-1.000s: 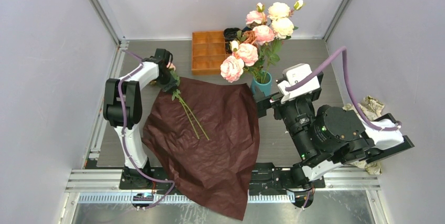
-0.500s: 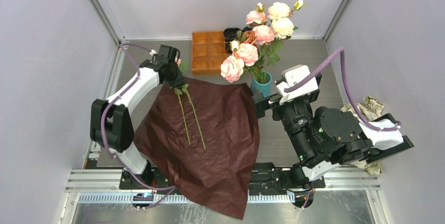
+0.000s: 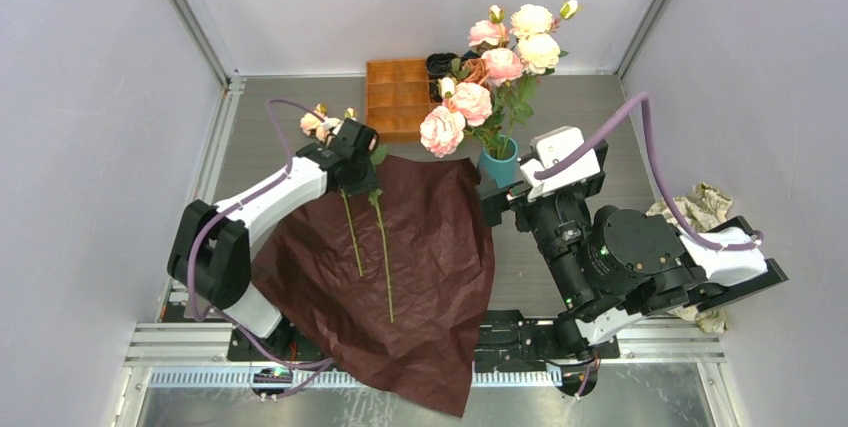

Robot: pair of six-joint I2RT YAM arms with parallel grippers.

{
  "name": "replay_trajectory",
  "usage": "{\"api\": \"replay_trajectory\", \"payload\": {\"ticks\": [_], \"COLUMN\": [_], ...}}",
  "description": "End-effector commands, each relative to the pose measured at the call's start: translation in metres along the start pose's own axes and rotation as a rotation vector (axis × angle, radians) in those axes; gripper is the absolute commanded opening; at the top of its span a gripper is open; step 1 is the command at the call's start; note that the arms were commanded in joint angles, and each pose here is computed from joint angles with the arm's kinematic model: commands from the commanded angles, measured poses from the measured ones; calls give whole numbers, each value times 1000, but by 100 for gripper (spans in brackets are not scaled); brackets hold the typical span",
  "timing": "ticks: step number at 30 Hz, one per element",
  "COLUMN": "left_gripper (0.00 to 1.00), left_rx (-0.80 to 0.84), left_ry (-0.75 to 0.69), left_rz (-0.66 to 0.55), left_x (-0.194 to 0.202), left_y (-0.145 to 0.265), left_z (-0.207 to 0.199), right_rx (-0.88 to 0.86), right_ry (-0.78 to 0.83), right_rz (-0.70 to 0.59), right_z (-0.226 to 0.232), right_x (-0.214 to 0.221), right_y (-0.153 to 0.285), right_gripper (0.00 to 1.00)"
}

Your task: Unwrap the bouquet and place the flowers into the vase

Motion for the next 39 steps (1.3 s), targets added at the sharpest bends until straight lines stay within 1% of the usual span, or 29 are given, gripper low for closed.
{"api": "replay_trajectory", "payload": {"ticks": [1,3,4,8,11,13,16,22,26,30,33,39], "left_gripper": [4,4,4,5,5,6,6,7,7,8,9,10], "left_rx": [57,96,128,232,344,395,432,515,562,674,703,704], "left_ry": [9,-6,-19,-138,-209,-248,-291,-343,-382,-446,-506,-577], "left_rz": [-311,-411,-482,-737,-917,-1014,-1112,-1192,-1234,-1276,-1313,-1445], "left_x": [-63,-82,-98,-128,-132,-126,-113,-90,-86,-83,-82,-81], "left_y": [63,101,130,238,311,352,394,429,443,453,453,447], "left_z": [-17,-28,-37,-76,-107,-123,-139,-161,-174,-205,-229,-269], "right_rx": [304,308,310,321,326,327,329,329,329,330,329,330], "right_ry": [-43,-40,-41,-54,-78,-95,-122,-142,-162,-164,-157,-159], "right_rz": [45,46,46,40,33,34,36,27,26,15,10,4], "right_z": [-38,-39,-40,-48,-58,-63,-73,-89,-99,-105,-106,-111], "right_x": [7,7,7,7,8,9,8,6,5,0,-2,-2], "right_y": [11,11,11,12,12,12,12,11,11,11,11,11], "right_gripper": [100,99,99,99,100,99,99,100,99,99,99,99]}}
Point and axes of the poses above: each gripper's point midway between its finger pads, its own y axis back along the fingers, its own z axis along the line the jaws close on, x = y × z, the point moved 4 cm from there along y, back along the fingers, and after that the axes turned 13 degrees about -y, right-handed, at the moved point
